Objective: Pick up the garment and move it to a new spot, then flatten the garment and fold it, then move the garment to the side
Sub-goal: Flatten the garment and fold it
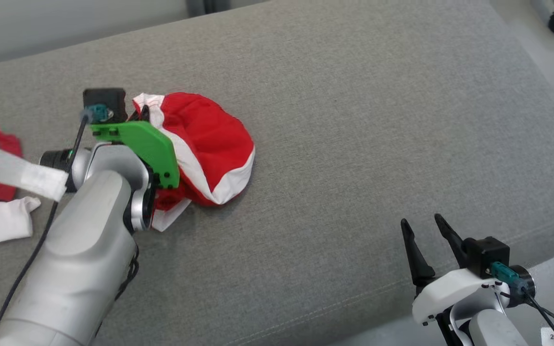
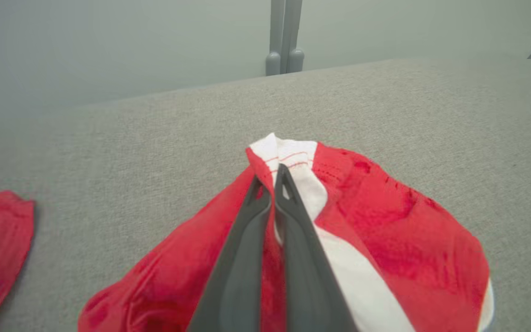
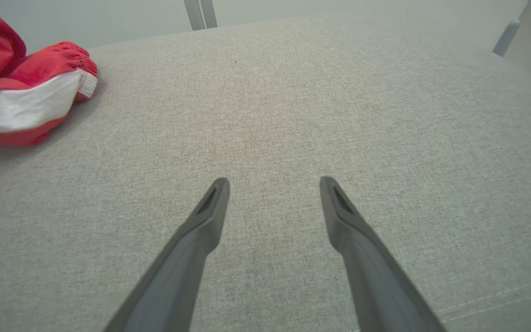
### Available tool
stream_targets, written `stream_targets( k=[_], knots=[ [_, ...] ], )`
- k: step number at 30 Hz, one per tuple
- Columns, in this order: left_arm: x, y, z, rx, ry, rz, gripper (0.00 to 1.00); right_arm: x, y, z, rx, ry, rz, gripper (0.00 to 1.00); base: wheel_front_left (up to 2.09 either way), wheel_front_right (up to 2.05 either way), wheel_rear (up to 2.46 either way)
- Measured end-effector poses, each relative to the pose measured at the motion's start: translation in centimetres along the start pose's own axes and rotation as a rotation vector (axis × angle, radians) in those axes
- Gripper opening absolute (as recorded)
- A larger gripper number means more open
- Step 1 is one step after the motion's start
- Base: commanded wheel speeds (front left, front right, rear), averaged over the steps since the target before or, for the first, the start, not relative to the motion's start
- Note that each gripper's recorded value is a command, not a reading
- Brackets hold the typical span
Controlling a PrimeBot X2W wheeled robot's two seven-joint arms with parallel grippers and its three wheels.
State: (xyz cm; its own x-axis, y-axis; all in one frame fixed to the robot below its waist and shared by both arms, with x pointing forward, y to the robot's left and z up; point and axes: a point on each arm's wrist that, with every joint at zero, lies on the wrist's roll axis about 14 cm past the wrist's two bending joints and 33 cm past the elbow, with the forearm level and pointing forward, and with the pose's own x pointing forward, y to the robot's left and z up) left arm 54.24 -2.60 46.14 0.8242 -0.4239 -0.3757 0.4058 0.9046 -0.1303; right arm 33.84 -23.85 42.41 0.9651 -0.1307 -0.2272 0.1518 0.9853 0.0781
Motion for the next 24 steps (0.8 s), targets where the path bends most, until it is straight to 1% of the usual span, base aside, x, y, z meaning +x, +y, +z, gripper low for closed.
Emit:
stream_targets(
  k=[6, 12, 19, 24],
  knots=[
    [-4.9, 5.0, -3.3, -0.048, -0.013, 0.144, 0.00, 0.6, 1.9, 0.7, -0.013, -0.012, 0.061, 1.00, 0.00, 0.00, 0.00],
    [-9.6, 7.3, -4.2, -0.098, -0.059, 0.241, 0.00, 0.9, 4.1, 1.7, -0.022, -0.033, 0.130, 1.00, 0.00, 0.00, 0.00],
    [-14.1, 8.4, -4.9, -0.115, -0.090, 0.317, 0.00, 0.5, 6.0, 2.5, -0.031, -0.051, 0.187, 1.00, 0.00, 0.00, 0.00],
    [-16.4, 8.1, -7.3, -0.156, -0.067, 0.354, 0.00, 0.3, 6.7, 3.0, -0.038, -0.063, 0.209, 1.00, 0.00, 0.00, 0.00]
  ],
)
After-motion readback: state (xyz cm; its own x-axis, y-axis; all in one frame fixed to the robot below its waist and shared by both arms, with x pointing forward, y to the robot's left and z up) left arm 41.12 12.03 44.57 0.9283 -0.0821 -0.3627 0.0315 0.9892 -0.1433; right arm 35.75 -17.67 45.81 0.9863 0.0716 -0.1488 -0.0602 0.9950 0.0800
